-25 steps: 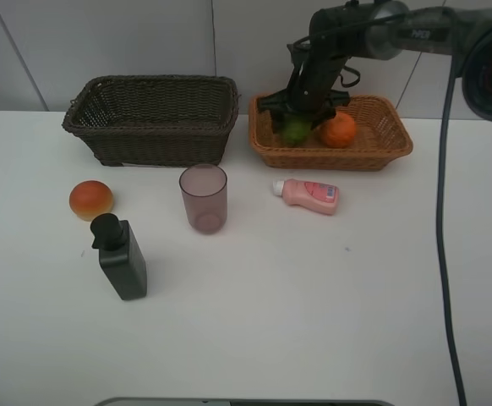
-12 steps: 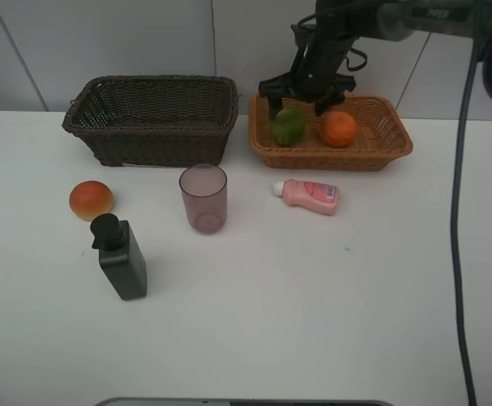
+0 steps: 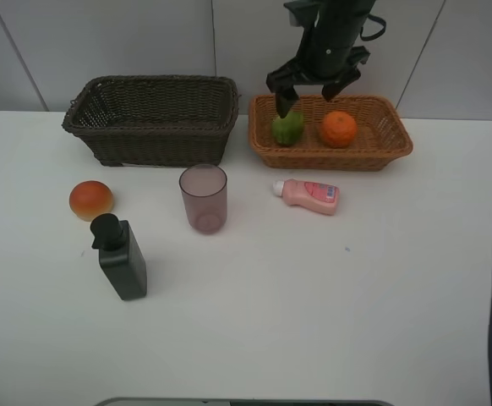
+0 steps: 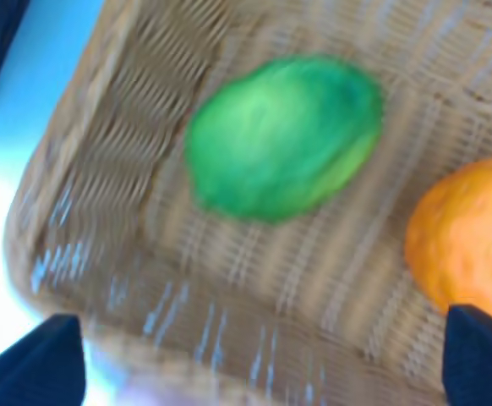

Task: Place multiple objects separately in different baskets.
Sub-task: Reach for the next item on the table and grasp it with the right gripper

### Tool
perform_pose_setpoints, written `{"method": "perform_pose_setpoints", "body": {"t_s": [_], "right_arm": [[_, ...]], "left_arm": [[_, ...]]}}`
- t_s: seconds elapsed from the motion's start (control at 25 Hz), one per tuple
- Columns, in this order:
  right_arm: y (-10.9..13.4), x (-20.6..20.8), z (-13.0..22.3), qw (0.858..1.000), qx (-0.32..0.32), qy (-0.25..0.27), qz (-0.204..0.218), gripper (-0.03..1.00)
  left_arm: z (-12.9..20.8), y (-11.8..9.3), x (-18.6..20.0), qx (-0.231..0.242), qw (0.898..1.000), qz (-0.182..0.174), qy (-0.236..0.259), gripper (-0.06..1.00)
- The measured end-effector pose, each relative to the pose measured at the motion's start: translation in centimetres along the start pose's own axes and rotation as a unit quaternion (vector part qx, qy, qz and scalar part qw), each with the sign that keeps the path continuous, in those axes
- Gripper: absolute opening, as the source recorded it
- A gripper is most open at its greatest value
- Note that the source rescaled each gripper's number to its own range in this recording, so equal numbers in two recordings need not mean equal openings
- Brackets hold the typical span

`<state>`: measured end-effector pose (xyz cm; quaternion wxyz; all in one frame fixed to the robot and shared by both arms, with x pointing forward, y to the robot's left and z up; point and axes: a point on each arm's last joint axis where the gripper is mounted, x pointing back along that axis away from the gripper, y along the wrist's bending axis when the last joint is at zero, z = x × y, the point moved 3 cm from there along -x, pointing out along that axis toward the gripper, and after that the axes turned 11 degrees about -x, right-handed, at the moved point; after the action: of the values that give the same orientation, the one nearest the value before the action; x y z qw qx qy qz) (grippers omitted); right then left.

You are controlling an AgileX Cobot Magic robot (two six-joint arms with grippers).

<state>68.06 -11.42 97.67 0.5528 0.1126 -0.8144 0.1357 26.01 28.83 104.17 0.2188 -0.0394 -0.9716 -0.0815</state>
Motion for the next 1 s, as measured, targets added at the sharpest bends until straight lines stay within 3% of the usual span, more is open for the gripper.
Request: {"method": "perform_pose_setpoints", "body": {"t_s": [0.16, 0.32, 0.44, 0.76, 1.0], "right_arm": [[1.3, 2.2, 2.2, 0.996, 0.086, -0.019, -0.009, 0.84], [2.2, 3.1, 4.4, 0.99, 0.133, -0.048, -0.017, 0.84], [2.6, 2.6, 6.7, 0.982, 0.182, -0.033, -0.021, 0.84], [2.8, -0.3, 11.9, 0.949, 0.31, 0.04, -0.039, 0.84], [2.9, -1.3, 13.2, 0.924, 0.378, 0.031, -0.047, 0.84]], "left_arm": [[0.0, 0.0, 0.0, 0.0, 1.0, 0.0, 0.0, 1.0], [0.0, 0.0, 0.0, 0.0, 1.0, 0.0, 0.0, 1.0], [0.0, 0.0, 0.0, 0.0, 1.0, 0.0, 0.0, 1.0], [0.0, 0.0, 0.0, 0.0, 1.0, 0.0, 0.0, 1.0], [0.0, 0.0, 0.0, 0.0, 1.0, 0.0, 0.0, 1.0]]}}
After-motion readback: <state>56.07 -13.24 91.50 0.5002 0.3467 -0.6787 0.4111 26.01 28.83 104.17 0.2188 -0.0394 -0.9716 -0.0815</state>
